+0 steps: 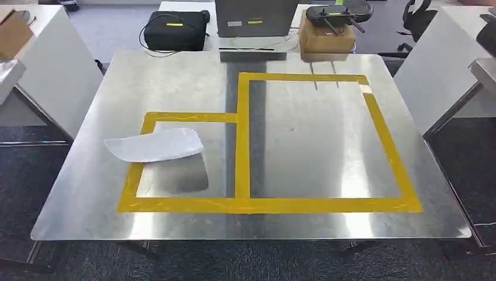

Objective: Take the parts from the cabinet and place them on the table.

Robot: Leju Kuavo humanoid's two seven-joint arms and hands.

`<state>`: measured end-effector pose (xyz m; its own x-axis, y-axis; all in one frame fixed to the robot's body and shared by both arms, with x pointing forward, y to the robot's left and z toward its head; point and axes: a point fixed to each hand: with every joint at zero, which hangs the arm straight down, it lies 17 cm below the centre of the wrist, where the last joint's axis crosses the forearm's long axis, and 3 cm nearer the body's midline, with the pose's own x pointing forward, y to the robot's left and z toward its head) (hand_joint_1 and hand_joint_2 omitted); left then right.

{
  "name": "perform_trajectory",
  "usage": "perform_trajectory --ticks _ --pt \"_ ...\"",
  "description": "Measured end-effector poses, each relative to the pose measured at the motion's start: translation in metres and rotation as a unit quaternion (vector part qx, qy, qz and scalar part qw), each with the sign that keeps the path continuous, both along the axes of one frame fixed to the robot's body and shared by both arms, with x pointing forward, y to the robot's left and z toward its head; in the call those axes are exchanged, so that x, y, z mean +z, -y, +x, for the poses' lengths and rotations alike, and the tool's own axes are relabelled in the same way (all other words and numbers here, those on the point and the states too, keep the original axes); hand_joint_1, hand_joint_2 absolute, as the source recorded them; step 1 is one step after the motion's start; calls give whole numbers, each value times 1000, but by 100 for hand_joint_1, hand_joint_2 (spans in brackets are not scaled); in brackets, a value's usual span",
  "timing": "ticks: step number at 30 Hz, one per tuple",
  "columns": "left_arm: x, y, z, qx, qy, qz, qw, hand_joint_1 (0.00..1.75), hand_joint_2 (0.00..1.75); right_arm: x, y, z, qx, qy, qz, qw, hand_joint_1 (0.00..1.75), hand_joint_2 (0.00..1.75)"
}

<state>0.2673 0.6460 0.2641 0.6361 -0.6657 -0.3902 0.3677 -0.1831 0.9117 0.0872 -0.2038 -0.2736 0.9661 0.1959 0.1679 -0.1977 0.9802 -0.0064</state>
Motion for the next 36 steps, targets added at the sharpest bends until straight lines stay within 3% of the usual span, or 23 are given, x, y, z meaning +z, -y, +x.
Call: perform_trajectory --ticks 1,2,7,12,18,23,36 --pt "-1 -3 -3 6 1 -2 1000 0 0 0 0 0 0 0 0 1000 0 175" --pt "-7 -26 -32 58 1 -13 998 0 0 0 0 2 1 0 -1 1000 0 175" --pt "-34 -63 -82 174 -42 -27 983 0 0 1 -1 3 11 -2 1 1000 0 175" --pt "-86 -82 -119 264 -48 -89 959 0 0 2 -4 5 21 0 7 1000 0 175" --pt "-138 -83 -139 314 -44 -155 935 0 0 2 -4 8 23 4 7 1000 0 175" --pt "-175 -73 -142 321 -38 -212 922 0 0 3 -4 15 23 10 9 1000 0 175" --pt "-217 -64 -162 363 -72 -246 896 0 0 3 -3 13 21 9 14 1000 0 175"
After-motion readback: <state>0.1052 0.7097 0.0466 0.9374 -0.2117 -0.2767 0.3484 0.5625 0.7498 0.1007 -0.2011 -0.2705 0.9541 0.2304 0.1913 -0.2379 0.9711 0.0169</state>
